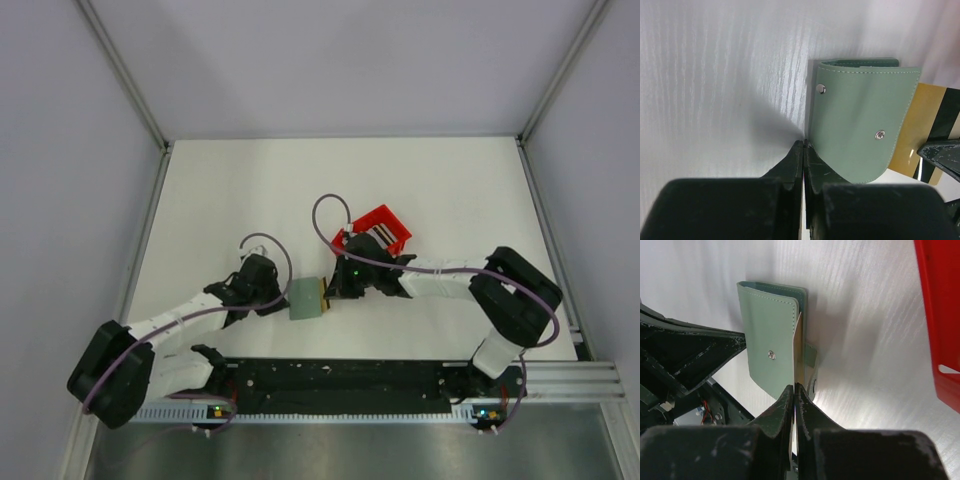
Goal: Put the credit cards into the card holder
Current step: Turn over the card slot in the card holder.
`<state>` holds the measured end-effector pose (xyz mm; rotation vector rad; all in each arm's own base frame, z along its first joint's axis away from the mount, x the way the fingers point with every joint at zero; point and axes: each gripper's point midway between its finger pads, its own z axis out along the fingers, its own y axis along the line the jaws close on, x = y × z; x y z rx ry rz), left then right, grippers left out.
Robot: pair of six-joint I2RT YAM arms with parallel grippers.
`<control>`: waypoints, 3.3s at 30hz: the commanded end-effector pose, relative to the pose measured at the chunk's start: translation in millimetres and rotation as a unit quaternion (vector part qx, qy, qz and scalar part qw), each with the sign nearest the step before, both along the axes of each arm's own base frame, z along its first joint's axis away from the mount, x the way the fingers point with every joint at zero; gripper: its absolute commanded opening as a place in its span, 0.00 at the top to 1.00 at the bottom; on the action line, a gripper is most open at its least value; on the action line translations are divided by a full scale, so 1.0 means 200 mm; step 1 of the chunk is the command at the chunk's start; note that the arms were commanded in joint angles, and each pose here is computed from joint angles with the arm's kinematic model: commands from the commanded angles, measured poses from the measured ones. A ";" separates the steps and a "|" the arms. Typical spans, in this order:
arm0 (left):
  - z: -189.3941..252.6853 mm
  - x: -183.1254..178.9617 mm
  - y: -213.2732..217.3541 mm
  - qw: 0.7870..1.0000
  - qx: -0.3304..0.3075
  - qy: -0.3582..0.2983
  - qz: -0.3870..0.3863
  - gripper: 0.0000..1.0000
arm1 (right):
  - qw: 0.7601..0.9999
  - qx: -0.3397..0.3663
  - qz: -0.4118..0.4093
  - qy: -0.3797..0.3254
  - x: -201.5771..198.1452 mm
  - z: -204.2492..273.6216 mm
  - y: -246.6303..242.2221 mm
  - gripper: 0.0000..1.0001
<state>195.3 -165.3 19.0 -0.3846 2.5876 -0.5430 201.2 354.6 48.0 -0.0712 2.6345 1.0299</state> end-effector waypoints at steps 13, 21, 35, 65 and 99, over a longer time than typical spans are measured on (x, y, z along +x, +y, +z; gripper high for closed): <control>0.14 0.07 -0.23 0.993 -0.087 -0.038 -0.069 1.00 | 0.993 0.075 0.024 -0.087 0.05 0.38 0.05 1.00; 0.19 0.11 -0.28 0.989 -0.112 -0.061 -0.079 1.00 | 0.992 0.067 0.054 -0.096 0.02 0.37 0.10 1.00; 0.02 0.06 0.02 0.999 -0.008 -0.026 0.046 1.00 | 0.991 0.043 0.094 -0.088 -0.07 0.25 0.25 1.00; -0.02 0.06 -0.07 0.999 -0.034 -0.007 0.010 1.00 | 0.992 -0.064 0.085 -0.068 -0.07 0.00 0.26 1.00; 0.43 0.07 0.04 0.987 -0.087 -0.127 0.054 0.35 | 0.979 -0.156 0.077 -0.103 -0.01 -0.07 0.22 1.00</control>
